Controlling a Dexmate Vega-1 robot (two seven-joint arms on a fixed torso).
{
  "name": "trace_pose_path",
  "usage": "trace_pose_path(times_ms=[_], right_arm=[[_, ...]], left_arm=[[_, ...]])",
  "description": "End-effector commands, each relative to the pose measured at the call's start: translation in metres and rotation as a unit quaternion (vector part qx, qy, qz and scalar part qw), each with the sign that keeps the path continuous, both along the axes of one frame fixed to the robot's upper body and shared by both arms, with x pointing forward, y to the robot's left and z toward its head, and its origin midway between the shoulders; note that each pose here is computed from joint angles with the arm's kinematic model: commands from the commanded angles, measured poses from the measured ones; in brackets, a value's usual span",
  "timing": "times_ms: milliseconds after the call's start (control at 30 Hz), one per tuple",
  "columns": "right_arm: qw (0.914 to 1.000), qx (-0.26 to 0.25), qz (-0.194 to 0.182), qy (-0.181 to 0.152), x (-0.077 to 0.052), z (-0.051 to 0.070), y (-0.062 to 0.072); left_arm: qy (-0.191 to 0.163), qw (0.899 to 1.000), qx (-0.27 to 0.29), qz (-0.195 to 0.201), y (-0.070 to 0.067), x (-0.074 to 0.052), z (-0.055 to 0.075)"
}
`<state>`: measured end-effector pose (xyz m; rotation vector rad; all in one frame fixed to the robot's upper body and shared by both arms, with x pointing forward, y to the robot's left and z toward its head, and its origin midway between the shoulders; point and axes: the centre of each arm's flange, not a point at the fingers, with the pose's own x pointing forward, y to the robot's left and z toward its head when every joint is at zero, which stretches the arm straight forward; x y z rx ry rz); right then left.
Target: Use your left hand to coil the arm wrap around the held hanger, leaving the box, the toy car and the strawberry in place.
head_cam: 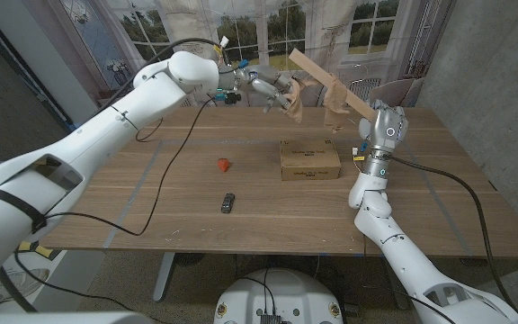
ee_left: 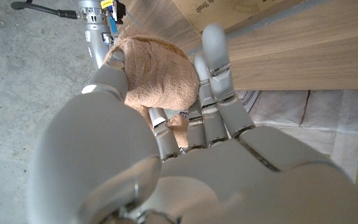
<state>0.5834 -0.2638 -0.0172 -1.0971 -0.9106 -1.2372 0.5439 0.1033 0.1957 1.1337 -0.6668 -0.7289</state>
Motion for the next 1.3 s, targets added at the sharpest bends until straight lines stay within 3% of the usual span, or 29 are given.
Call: trace_pose_path(times_ms=[33, 233, 567, 733, 1000, 1300], right_arm=[[1.0, 0.001, 0.005, -0.003, -0.001, 0.0, 0.001], [1.0, -0.004, 0.006, -0.006, -0.004, -0.001, 0.001], [1.0, -0.005, 0.007, -0.003, -0.005, -0.002, 0.001], [1.0, -0.007, 0.007, 0.0, -0.005, -0.004, 0.001], [0.9999, -0.01, 0.008, 0.0, -0.006, -0.005, 0.002], [0.9999, -0.012, 0.01, 0.002, -0.006, -0.006, 0.001]], left_arm=[[-0.074, 0.995, 0.067, -0.008, -0.042, -0.036, -0.016], [-0.063, 0.992, 0.107, -0.013, -0.055, -0.039, -0.022], [-0.094, 0.993, 0.064, -0.041, -0.054, -0.055, -0.018], [-0.058, 0.993, 0.025, -0.1, -0.052, -0.055, -0.014], [0.0, 0.985, -0.01, -0.173, -0.053, -0.051, -0.01], [-0.02, 0.982, -0.057, -0.18, -0.049, -0.054, -0.006]])
